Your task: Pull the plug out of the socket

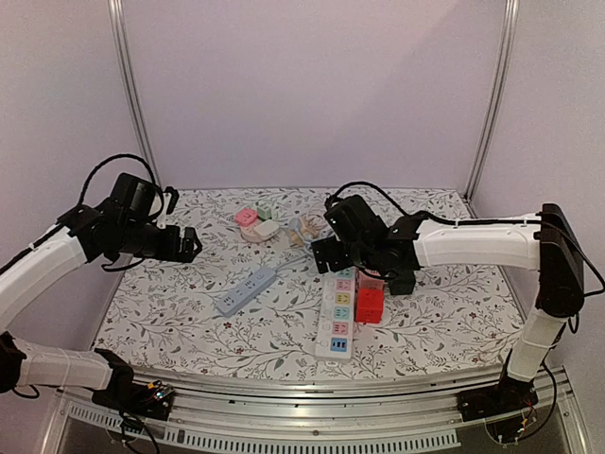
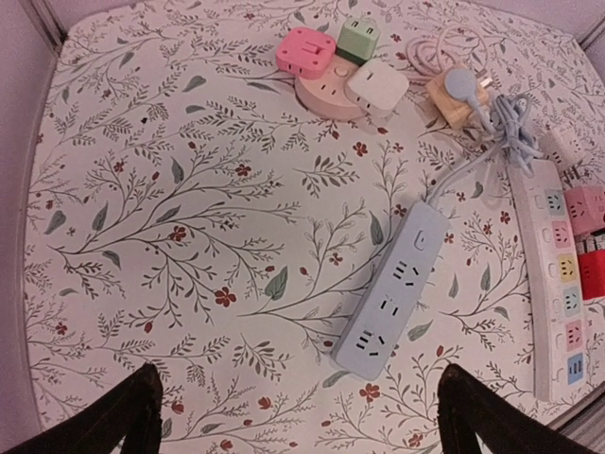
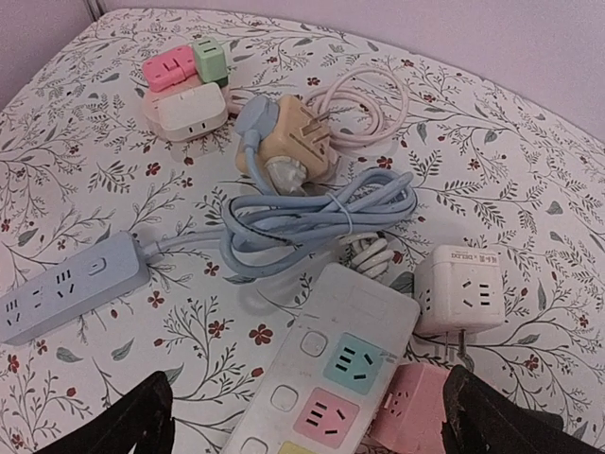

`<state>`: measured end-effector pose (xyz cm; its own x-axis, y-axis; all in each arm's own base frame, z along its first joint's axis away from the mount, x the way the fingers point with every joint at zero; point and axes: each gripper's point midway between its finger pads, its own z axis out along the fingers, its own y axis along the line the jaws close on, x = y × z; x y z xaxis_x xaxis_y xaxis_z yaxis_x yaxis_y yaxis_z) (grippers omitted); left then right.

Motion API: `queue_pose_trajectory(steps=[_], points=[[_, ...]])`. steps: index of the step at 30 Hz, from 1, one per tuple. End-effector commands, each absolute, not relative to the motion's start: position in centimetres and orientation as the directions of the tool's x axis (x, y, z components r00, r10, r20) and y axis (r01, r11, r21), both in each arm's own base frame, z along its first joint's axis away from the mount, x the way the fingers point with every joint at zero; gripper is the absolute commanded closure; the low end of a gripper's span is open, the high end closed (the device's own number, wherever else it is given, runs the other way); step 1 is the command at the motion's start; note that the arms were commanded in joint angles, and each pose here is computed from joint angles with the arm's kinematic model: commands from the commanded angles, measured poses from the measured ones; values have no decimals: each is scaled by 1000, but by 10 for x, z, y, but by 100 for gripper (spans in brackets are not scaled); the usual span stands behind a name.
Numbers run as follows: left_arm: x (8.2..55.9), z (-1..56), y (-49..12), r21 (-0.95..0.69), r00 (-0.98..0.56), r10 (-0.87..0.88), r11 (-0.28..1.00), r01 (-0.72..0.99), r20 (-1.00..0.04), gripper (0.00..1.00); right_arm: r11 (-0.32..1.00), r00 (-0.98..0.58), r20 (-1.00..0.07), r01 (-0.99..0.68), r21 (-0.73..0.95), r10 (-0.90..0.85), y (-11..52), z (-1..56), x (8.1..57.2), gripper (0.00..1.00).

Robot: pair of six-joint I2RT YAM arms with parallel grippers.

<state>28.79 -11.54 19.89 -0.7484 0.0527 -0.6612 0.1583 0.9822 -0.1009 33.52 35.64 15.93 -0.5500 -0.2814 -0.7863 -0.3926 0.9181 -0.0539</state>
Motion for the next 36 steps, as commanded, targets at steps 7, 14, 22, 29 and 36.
queue_pose_trajectory(steps=[7, 14, 22, 29, 36], points=[[284, 203, -108, -94, -729, 41, 985, 144, -684, 0, 814, -472, -738, -552, -179, -483, 411, 143, 354, 1], [284, 205, -105, -85, -724, 38, 988, 132, -689, 0, 779, -487, -639, -543, -312, -595, 415, 114, 382, 1], [286, 196, -108, -83, -744, 48, 987, 138, -667, 1, 797, -482, -642, -446, -406, -597, 407, 99, 412, 2], [290, 191, -96, -19, -745, 58, 995, 95, -664, 1, 781, -471, -632, -474, -407, -616, 409, 80, 419, 27], [291, 189, -91, 10, -749, 67, 997, 80, -659, 1, 717, -424, -640, -628, -302, -641, 432, 69, 400, 66]])
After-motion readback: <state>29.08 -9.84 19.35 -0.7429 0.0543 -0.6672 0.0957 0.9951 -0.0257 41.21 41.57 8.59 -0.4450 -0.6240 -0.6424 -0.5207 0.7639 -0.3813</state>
